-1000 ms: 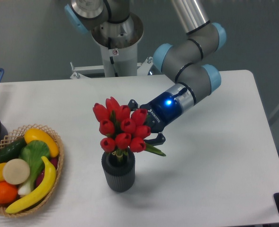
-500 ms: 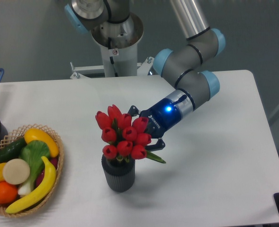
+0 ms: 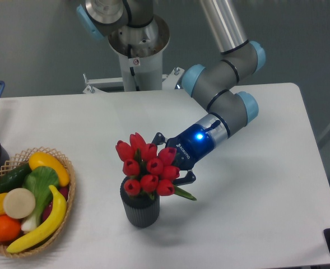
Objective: Insert the flowers into the vase
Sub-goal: 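Push the bouquet further down into the vase, then open the gripper to release the tulip bouquet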
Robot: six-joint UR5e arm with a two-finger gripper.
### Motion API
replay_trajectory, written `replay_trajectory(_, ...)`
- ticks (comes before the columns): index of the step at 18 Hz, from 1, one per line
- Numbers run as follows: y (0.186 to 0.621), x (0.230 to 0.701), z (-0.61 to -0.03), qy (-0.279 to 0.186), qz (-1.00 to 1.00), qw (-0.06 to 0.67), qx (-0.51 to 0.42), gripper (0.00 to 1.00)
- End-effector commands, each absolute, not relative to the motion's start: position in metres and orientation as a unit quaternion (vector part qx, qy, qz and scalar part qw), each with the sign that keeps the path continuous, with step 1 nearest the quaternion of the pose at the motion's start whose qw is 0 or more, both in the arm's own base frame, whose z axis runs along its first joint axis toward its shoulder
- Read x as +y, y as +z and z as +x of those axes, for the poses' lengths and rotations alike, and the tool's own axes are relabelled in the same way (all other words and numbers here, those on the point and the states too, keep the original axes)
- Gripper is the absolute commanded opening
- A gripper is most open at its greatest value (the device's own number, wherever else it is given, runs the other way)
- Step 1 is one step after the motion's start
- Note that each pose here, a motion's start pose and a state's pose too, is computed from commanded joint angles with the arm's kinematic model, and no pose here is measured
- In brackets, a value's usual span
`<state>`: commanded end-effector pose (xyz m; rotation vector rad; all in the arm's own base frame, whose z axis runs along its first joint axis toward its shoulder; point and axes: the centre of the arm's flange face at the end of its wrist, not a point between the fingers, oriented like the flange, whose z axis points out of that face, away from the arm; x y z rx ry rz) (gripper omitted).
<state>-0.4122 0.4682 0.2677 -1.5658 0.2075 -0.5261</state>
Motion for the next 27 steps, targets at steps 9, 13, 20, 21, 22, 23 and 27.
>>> replay_trajectory(9,0.257,0.465,-0.405,-0.220,-0.695,0.676,0.106,0.61)
replay_trajectory(13,0.256,0.464,-0.407,-0.219,-0.695,0.677,0.105,0.76)
replay_trajectory(20,0.256,0.462,-0.408,-0.209,-0.705,0.668,0.113,1.00)
replay_trajectory(21,0.257,0.461,-0.409,-0.206,-0.706,0.668,0.113,1.00)
replay_trajectory(22,0.258,0.459,-0.411,-0.204,-0.706,0.668,0.112,1.00)
replay_trajectory(23,0.258,0.458,-0.413,-0.203,-0.707,0.668,0.111,1.00)
replay_trajectory(27,0.262,0.454,-0.413,-0.191,-0.726,0.650,0.118,1.00)
